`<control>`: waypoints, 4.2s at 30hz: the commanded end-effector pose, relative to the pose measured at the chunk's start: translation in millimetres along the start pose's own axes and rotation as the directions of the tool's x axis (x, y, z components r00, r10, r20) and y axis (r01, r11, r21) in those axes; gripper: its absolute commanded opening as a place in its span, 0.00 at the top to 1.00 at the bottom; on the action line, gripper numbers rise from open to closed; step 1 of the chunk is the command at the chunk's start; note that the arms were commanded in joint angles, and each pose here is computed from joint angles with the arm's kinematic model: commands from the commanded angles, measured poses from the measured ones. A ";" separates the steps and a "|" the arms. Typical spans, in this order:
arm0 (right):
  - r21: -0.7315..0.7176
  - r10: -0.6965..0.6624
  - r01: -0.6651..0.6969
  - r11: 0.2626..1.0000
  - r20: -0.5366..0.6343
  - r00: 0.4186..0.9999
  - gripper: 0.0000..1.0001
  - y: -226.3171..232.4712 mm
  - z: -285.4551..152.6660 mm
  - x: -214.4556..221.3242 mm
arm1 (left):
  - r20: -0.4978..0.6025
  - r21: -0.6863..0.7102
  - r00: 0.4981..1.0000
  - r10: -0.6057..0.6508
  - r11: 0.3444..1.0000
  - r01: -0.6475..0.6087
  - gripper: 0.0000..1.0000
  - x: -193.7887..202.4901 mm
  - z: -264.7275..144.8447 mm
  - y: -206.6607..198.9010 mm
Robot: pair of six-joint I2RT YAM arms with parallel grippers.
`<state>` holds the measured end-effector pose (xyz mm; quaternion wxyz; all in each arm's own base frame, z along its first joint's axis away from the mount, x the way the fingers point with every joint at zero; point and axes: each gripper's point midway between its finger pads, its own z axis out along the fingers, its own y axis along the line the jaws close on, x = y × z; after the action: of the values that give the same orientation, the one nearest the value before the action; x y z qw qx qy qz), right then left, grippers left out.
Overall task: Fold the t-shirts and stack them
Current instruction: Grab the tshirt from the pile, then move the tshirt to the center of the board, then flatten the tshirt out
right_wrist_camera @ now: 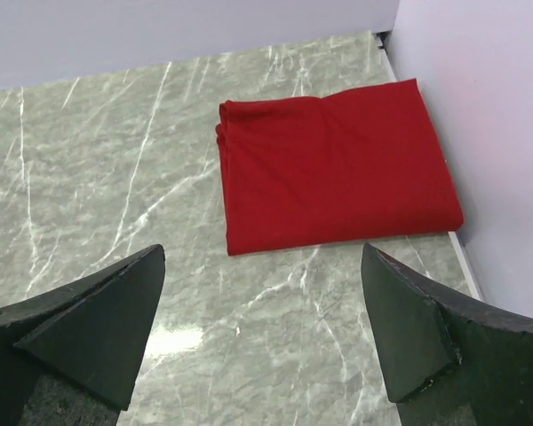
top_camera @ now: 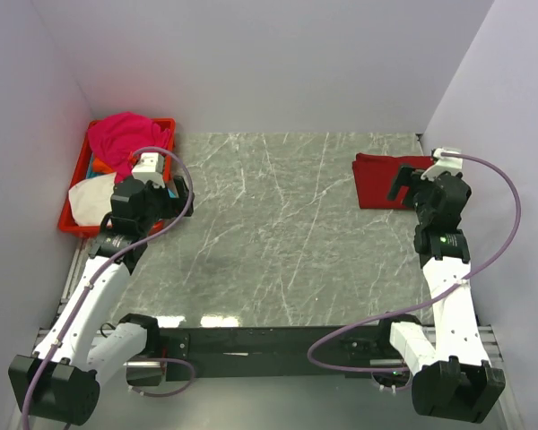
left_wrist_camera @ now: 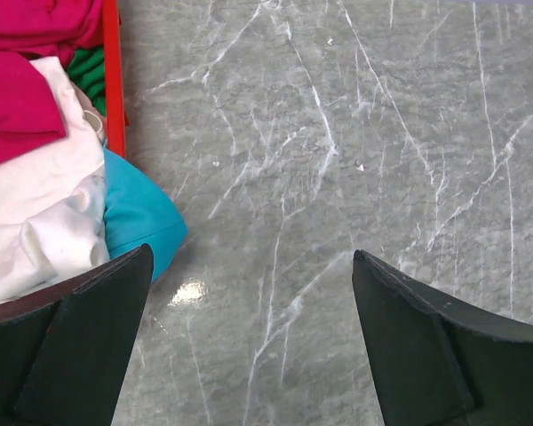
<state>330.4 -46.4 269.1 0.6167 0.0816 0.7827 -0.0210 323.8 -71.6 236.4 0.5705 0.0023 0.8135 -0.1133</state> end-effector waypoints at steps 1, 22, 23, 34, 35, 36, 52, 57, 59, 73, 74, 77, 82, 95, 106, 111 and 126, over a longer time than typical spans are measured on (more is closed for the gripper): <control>0.005 -0.020 0.020 1.000 0.046 0.999 0.03 -2.1 -0.6 -12.1 | 0.057 0.003 0.998 0.013 1.000 -0.013 0.01 -13.7 0.0 -0.9; -0.657 -0.235 0.137 0.741 -0.064 0.970 0.03 116.3 -35.3 35.6 | 0.137 -0.226 0.846 -0.516 0.815 0.534 0.26 -123.6 76.8 120.9; -0.656 -0.237 0.139 0.742 -0.062 0.970 0.03 116.1 -35.4 35.2 | 0.089 -0.279 0.846 -0.525 0.802 0.527 0.31 -107.3 100.2 134.7; -0.627 -0.272 0.172 0.759 -0.066 0.960 0.03 108.0 -30.0 41.2 | -0.016 -0.590 0.916 -0.402 0.743 0.316 0.39 -63.1 170.4 243.7; -0.627 -0.275 0.170 0.760 -0.074 0.959 0.04 107.6 -28.1 43.1 | -0.017 -0.602 0.918 -0.396 0.737 0.307 0.40 -64.0 171.9 248.8; -0.623 -0.279 0.171 0.764 -0.079 0.957 0.04 106.3 -26.6 44.6 | -0.028 -0.611 0.919 -0.392 0.735 0.295 0.41 -60.9 174.5 251.3; -0.617 -0.259 0.145 0.773 -0.099 0.961 0.05 105.3 -27.6 45.0 | 0.049 -0.564 0.955 -0.292 0.781 0.268 1.00 -123.5 181.0 246.4; -0.616 -0.251 0.136 0.776 -0.104 0.962 0.05 105.7 -28.4 44.4 | 0.286 -0.422 0.928 -0.239 0.838 0.346 1.00 -223.9 126.0 205.0; -0.612 -0.248 0.135 0.779 -0.102 0.963 0.05 104.7 -27.8 43.6 | 0.395 -0.326 0.893 -0.218 0.875 0.358 1.00 -272.0 91.1 177.2; -0.595 -0.245 0.133 0.793 -0.112 0.963 0.05 98.6 -24.3 45.0 | 0.660 0.302 0.701 -0.269 0.950 0.080 1.00 -422.3 -76.2 -42.7; -0.595 -0.247 0.135 0.792 -0.109 0.963 0.05 98.6 -24.6 44.7 | 0.667 0.322 0.693 -0.273 0.945 0.061 1.00 -424.2 -84.0 -52.9; -0.593 -0.247 0.137 0.794 -0.107 0.963 0.05 97.6 -24.5 44.1 | 0.669 0.403 0.679 -0.302 0.915 0.010 1.00 -424.0 -106.1 -91.6; -0.587 -0.250 0.144 0.796 -0.102 0.963 0.05 95.4 -24.6 43.0 | 0.559 0.565 0.745 -0.363 0.825 -0.022 1.00 -384.9 -107.8 -148.8; -0.575 -0.260 0.150 0.805 -0.113 0.959 0.05 90.0 -20.4 46.9 | 0.040 0.649 0.950 -0.308 0.732 0.210 0.94 -143.6 38.6 -204.2; -0.873 -0.420 0.159 0.461 -0.057 0.906 0.09 127.8 -57.7 101.4 | -0.012 0.270 1.000 0.024 0.963 -0.020 0.26 -67.3 84.5 -128.7; -0.874 -0.555 0.219 0.434 -0.068 0.829 0.09 137.1 -40.1 127.5 | -0.173 0.430 0.970 0.170 0.899 -0.081 0.25 -8.3 57.9 -155.6; -0.751 -0.491 -0.183 0.634 -0.574 0.655 0.31 190.1 69.8 178.3 | -0.396 0.528 0.856 0.332 0.845 -0.083 0.28 178.9 24.8 -248.6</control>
<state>386.6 144.8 97.1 0.2495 -0.2929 0.8783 0.2837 223.3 -322.9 96.4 0.2943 0.2996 0.8683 -0.2639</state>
